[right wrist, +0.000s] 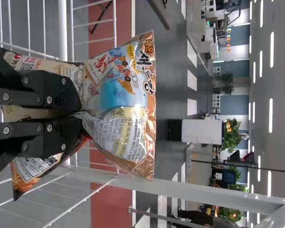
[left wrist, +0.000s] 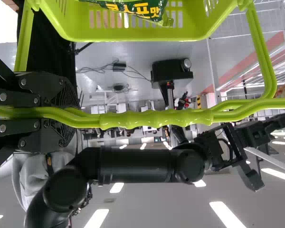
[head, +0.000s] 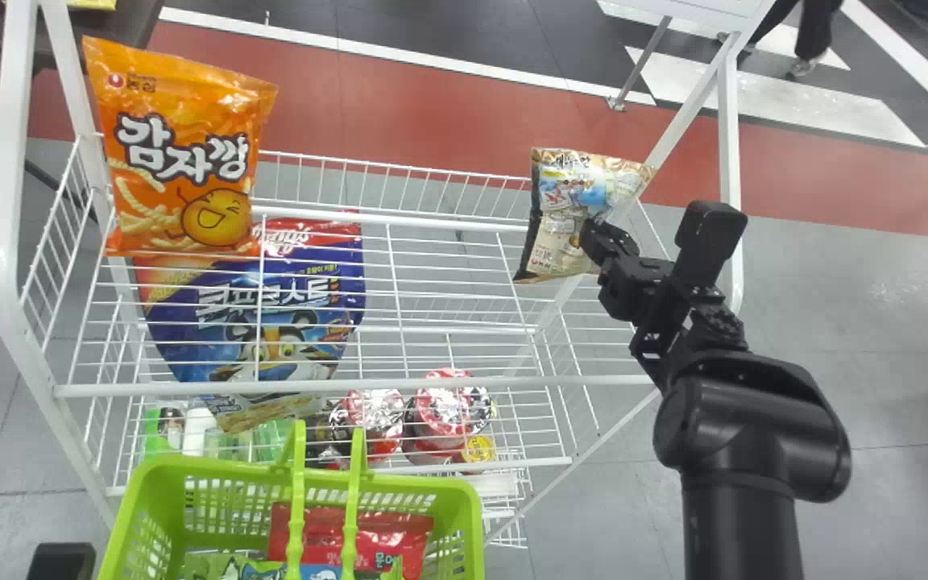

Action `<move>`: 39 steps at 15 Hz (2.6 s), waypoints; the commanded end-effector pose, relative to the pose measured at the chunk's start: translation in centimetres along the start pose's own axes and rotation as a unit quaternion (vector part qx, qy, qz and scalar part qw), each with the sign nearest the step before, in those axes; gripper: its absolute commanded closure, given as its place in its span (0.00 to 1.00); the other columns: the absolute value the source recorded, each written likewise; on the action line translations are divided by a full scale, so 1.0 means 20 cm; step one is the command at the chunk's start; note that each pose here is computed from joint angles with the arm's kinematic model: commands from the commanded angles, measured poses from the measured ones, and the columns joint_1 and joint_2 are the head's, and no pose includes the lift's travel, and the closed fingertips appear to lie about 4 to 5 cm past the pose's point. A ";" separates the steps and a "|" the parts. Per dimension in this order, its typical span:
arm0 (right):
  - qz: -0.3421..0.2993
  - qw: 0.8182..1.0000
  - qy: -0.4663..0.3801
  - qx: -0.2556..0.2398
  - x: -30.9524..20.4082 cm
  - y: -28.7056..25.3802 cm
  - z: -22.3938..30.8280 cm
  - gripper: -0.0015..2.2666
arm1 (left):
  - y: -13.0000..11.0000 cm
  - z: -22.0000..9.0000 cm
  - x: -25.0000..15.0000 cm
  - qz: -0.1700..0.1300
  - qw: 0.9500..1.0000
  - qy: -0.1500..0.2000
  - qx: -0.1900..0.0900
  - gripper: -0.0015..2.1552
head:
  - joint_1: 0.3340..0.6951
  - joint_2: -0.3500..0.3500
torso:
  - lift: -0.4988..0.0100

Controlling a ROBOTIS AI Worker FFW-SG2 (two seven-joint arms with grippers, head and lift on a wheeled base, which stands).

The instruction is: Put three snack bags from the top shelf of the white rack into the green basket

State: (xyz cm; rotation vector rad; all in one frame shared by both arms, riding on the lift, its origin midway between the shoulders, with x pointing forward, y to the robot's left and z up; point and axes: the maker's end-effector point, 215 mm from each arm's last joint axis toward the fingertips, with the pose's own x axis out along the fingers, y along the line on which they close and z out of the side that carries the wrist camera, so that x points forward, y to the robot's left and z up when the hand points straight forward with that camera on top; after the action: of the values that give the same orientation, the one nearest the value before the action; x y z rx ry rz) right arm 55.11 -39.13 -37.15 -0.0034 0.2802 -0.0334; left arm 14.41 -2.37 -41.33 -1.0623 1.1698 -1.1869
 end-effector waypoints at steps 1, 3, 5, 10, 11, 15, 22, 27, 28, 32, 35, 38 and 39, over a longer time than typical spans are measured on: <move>0.020 1.000 0.010 0.003 -0.13 0.09 0.05 0.94 | 0.00 0.00 0.00 0.000 1.000 0.001 0.001 1.00 | 1.00 0.00 | 0.98; 0.047 0.998 0.038 0.030 -0.34 0.19 0.02 0.94 | -0.01 0.00 0.00 -0.002 1.000 0.001 0.001 1.00 | 1.00 0.00 | 0.98; 0.066 0.994 0.067 0.048 -0.58 0.26 -0.02 0.94 | -0.01 0.00 0.00 -0.002 1.000 0.001 0.001 1.00 | 1.00 0.00 | 0.98; 0.110 0.971 0.182 0.106 -1.07 0.46 -0.27 0.94 | -0.01 -0.03 0.01 -0.004 1.000 0.002 -0.001 1.00 | 1.00 0.00 | 0.98; 0.117 0.961 0.223 0.114 -1.15 0.50 -0.37 0.94 | -0.01 -0.03 0.01 -0.005 1.000 0.000 -0.002 1.00 | 1.00 0.00 | 0.98; 0.197 0.903 0.335 0.182 -1.48 0.78 -0.66 0.94 | -0.01 -0.05 0.04 -0.003 1.000 -0.005 0.000 1.00 | 1.00 0.00 | 0.98; 0.289 0.813 0.438 0.253 -1.78 1.18 -0.96 0.94 | -0.03 -0.06 0.08 -0.008 1.000 0.000 0.008 1.00 | 1.00 0.00 | 0.98; 0.227 0.856 0.420 0.198 -1.61 1.03 -1.09 0.94 | -0.03 -0.07 0.06 -0.007 1.000 -0.006 0.013 1.00 | 1.00 0.00 | 0.98; 0.210 0.865 0.418 0.182 -1.58 1.00 -1.11 0.94 | -0.04 -0.07 0.07 -0.008 1.000 -0.005 0.015 1.00 | 1.00 0.00 | 0.98; 0.197 0.873 0.416 0.162 -1.57 0.96 -1.14 0.44 | -0.04 -0.07 0.07 -0.010 1.000 -0.008 0.016 1.00 | 1.00 0.00 | 0.98; 0.200 0.880 0.402 0.155 -1.58 0.96 -1.06 0.00 | -0.04 -0.07 0.07 -0.009 1.000 -0.007 0.017 1.00 | 1.00 0.00 | 0.98; 0.219 0.893 0.359 0.160 -1.51 0.99 -0.95 0.03 | -0.04 -0.07 0.07 -0.008 1.000 -0.007 0.018 1.00 | 1.00 0.00 | 0.98; 0.227 0.900 0.336 0.159 -1.48 1.00 -0.90 0.03 | -0.04 -0.06 0.07 -0.007 1.000 -0.007 0.019 1.00 | 1.00 0.00 | 0.98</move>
State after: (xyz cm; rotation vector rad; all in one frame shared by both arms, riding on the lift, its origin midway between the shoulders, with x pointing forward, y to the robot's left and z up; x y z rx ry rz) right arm 21.10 -18.21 -47.44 0.4143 1.0255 0.3842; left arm 13.02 -3.82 -40.82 -1.0522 1.1273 -1.2057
